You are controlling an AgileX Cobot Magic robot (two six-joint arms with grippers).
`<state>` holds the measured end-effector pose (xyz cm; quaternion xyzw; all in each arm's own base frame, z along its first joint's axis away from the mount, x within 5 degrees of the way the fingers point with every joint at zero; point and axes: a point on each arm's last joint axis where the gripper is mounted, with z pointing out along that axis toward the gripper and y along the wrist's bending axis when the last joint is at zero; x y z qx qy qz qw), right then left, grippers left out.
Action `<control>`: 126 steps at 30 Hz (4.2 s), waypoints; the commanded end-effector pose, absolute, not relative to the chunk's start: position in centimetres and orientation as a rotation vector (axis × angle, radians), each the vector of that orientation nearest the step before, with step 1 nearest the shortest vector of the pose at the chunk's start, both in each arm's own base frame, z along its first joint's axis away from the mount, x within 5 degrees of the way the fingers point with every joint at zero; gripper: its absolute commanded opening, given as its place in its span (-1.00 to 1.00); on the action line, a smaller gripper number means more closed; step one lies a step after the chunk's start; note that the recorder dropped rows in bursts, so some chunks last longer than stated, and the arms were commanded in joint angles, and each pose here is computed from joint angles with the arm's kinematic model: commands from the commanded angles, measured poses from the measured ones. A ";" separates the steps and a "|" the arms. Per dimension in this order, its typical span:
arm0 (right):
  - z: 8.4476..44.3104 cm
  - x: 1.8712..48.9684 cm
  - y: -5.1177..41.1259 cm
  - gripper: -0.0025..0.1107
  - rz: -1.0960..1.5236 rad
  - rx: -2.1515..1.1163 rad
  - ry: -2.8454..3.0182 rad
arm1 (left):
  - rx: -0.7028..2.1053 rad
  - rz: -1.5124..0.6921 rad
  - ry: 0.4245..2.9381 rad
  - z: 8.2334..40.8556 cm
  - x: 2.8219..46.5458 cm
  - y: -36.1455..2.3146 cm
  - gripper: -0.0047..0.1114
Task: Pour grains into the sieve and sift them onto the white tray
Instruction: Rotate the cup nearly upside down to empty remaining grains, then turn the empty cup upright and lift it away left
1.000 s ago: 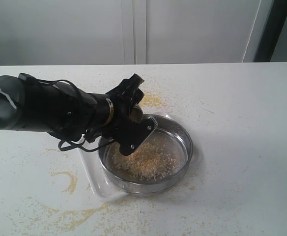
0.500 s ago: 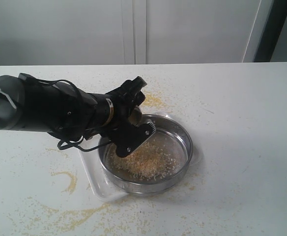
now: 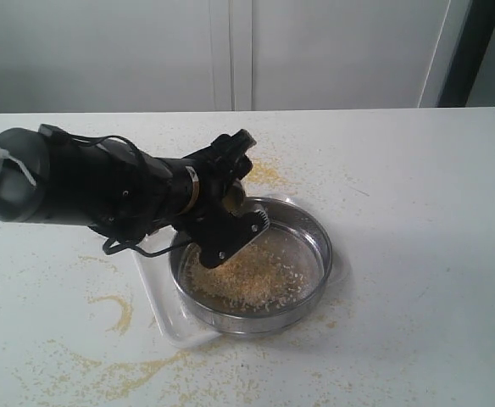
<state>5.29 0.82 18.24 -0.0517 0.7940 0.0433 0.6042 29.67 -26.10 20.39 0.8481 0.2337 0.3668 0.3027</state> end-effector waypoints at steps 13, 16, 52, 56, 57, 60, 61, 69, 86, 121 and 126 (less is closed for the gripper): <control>18.2 5.3 0.8 -0.96 0.096 -0.112 1.831 | 2.300 1.204 0.524 20.2 28.6 -27.6 -0.92; 18.2 5.3 0.8 -0.96 0.096 -0.112 1.831 | 2.300 1.200 0.527 20.1 28.5 -27.7 -0.92; 18.2 5.3 0.8 -0.96 0.096 -0.112 1.831 | 2.239 1.426 0.436 22.8 26.9 -30.1 -0.92; 18.2 5.3 0.8 -0.96 0.096 -0.112 1.831 | 2.257 1.423 0.430 22.1 27.0 -30.3 -0.92; 18.2 5.3 0.8 -0.96 0.096 -0.112 1.831 | 2.266 1.426 0.429 21.8 27.0 -30.3 -0.92; 18.2 5.3 0.8 -0.96 0.096 -0.112 1.831 | 2.293 1.548 0.383 21.9 26.7 -30.3 -0.92; 18.2 5.3 0.8 -0.96 0.096 -0.112 1.831 | 2.272 1.596 0.397 22.3 26.2 -30.4 -0.92; 18.2 5.3 0.8 -0.96 0.096 -0.112 1.831 | 2.280 1.488 0.407 21.5 27.2 -30.8 -0.92; 18.2 5.3 0.8 -0.96 0.096 -0.112 1.831 | 2.132 1.300 0.592 22.5 26.4 -31.7 -0.92; 18.2 5.3 0.8 -0.96 0.096 -0.112 1.831 | 1.348 0.412 1.848 28.4 25.7 -24.3 -0.92; 18.2 5.3 0.8 -0.96 0.096 -0.112 1.831 | 1.177 0.228 1.982 29.1 26.6 -22.6 -0.92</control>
